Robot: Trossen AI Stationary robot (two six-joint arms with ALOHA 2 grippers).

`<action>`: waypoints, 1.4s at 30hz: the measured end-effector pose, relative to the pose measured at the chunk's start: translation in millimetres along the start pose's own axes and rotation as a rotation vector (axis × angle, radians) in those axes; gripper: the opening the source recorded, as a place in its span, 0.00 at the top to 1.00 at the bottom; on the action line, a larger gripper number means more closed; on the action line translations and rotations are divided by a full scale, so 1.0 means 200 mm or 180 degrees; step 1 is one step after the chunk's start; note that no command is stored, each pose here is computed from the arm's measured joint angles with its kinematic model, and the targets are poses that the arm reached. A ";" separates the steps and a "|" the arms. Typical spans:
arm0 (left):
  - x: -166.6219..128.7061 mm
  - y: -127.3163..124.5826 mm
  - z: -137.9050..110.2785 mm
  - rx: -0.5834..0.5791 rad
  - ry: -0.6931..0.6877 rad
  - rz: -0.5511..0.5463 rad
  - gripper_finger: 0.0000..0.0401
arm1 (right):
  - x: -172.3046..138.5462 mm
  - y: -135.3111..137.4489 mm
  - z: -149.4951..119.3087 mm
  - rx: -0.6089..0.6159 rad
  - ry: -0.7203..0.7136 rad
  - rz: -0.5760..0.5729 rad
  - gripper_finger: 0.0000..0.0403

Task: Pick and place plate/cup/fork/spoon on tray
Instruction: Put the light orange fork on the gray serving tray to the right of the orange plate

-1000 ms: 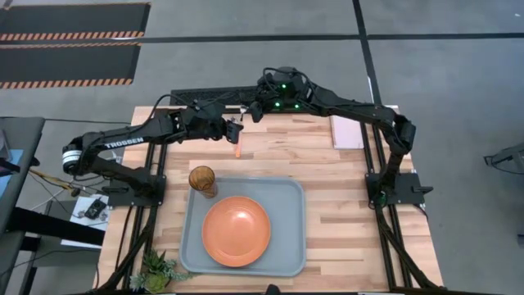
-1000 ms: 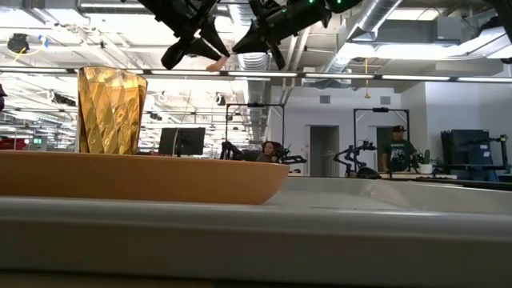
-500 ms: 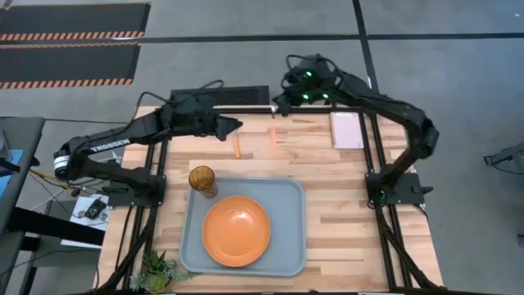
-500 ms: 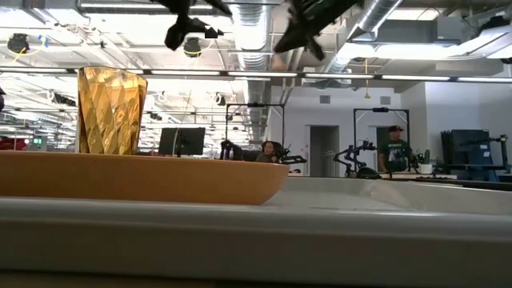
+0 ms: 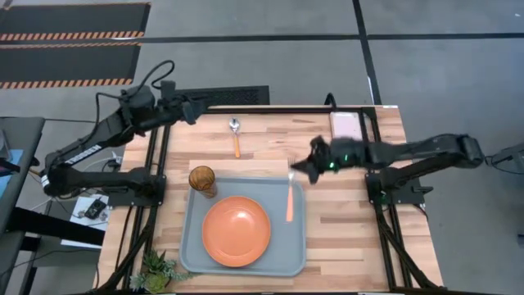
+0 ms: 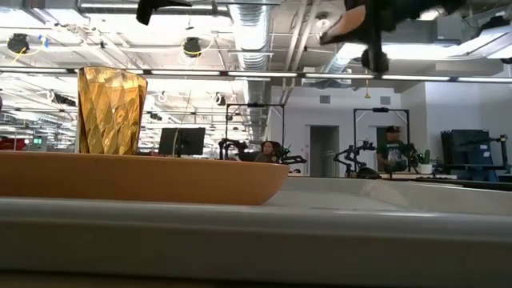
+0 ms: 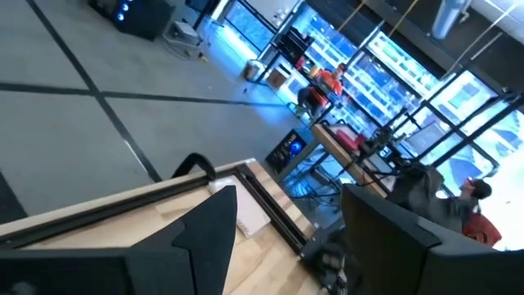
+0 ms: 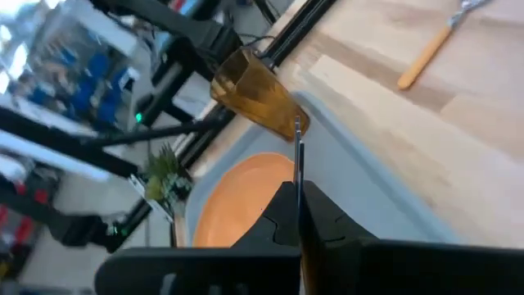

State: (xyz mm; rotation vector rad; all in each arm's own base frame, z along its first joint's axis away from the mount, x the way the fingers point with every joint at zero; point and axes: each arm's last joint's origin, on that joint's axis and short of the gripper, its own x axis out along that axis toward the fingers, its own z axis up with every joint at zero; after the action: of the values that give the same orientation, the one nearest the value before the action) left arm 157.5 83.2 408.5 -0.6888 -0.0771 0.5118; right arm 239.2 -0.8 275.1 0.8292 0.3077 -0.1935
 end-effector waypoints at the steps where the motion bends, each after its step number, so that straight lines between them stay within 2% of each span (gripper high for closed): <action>1: 0.00 0.00 0.00 -0.0001 -0.0007 0.0011 0.49 | 0.03 -0.01 -0.06 0.0047 -0.0053 0.0031 1.00; 7: 0.02 0.03 -0.01 -0.0026 0.0107 0.0115 0.49 | 0.18 -0.04 -0.34 0.0029 0.0104 0.0009 0.99; 14: 0.03 0.05 -0.03 -0.0058 0.0250 0.0230 0.49 | 0.33 -0.07 -0.54 0.0175 0.0349 -0.0076 0.98; 19: 0.03 0.04 -0.04 -0.0064 0.0290 0.0203 0.49 | 0.41 -0.08 -0.68 0.0277 0.0383 0.0006 0.98; 23: 0.03 0.04 -0.04 -0.0064 0.0317 0.0178 0.49 | 0.48 -0.11 -0.80 0.0502 0.0362 0.0083 0.98; 27: 0.03 0.04 -0.04 -0.0064 0.0317 0.0181 0.49 | 0.52 -0.13 -0.85 0.0614 0.0252 0.0228 0.97; 34: 0.03 0.04 -0.04 -0.0129 0.0315 0.0184 0.49 | 0.53 -0.17 -0.87 0.0787 0.0225 0.0145 0.97; 42: 0.03 0.05 -0.04 -0.0130 0.0303 0.0198 0.49 | 0.45 -0.09 -0.77 0.0532 0.0282 0.0211 0.99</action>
State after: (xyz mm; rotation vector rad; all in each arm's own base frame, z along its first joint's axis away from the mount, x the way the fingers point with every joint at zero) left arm 161.2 87.6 396.1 -0.7562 0.0233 0.5376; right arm 288.6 97.5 133.7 1.0139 0.3500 -0.1215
